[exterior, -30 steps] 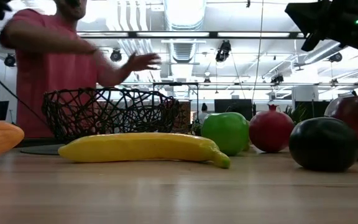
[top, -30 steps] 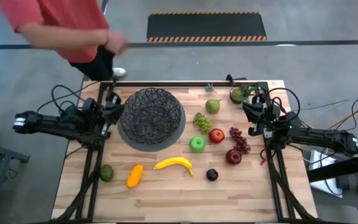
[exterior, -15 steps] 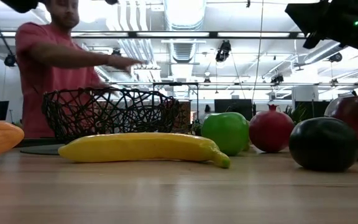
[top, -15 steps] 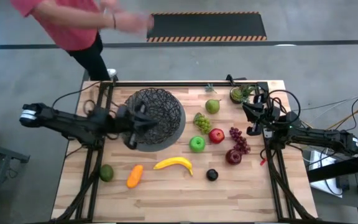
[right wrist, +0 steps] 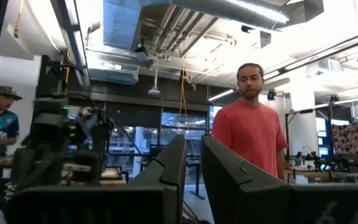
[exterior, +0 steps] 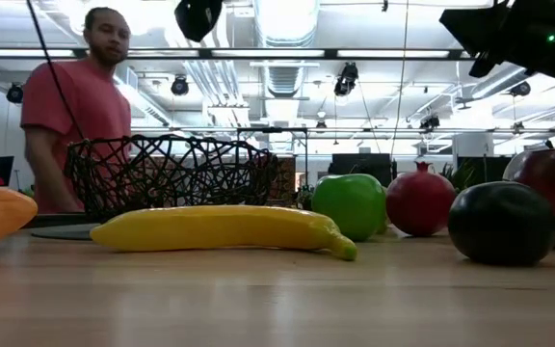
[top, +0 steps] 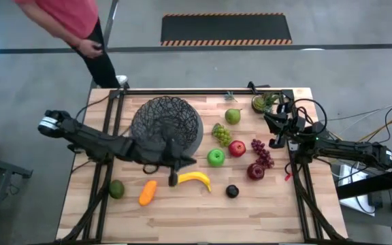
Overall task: Build produce basket
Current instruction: Put the yellow banana into the basket
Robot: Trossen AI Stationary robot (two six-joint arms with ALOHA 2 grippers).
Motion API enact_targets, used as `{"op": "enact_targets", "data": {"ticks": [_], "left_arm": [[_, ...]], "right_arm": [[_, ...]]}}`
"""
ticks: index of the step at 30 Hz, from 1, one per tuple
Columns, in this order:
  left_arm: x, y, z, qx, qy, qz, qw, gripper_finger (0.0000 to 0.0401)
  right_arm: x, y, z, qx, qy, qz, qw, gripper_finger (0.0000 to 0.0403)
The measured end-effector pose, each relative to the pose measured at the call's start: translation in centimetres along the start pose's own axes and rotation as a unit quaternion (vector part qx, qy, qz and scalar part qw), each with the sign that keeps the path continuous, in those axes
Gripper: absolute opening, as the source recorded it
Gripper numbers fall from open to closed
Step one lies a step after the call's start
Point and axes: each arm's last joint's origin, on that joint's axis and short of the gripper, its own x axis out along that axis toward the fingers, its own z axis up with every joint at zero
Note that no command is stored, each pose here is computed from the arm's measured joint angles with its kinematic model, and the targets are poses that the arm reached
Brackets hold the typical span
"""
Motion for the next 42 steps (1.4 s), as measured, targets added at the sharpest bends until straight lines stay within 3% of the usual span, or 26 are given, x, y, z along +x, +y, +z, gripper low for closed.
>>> {"op": "enact_targets", "data": {"ticks": [9,14,22,26,35,42], "left_arm": [[2.6,-1.8,-1.1,0.054,0.148,0.015,0.987,0.0000],[4.2,-2.0,-2.6,0.090,0.180,0.018,0.979,0.0000],[4.9,-2.0,-3.3,0.088,0.191,0.016,0.978,0.0006],[4.8,-2.1,-3.2,0.082,0.191,0.008,0.978,0.0046],[5.2,-2.2,-4.5,0.065,0.209,0.011,0.976,0.0205],[6.4,-3.1,-5.6,0.081,0.286,0.024,0.954,0.0233]], "right_arm": [[0.0,0.0,-0.3,0.004,0.016,0.001,1.000,0.0038],[0.0,0.0,-0.3,0.004,0.016,0.001,1.000,0.0038],[0.0,0.0,-0.4,0.004,0.021,0.001,1.000,0.0038],[0.0,0.0,-0.4,0.003,0.021,0.001,1.000,0.0038],[0.0,0.0,-0.5,0.003,0.026,0.002,1.000,0.0038],[0.0,0.0,-0.6,0.003,0.029,0.002,1.000,0.0038]]}}
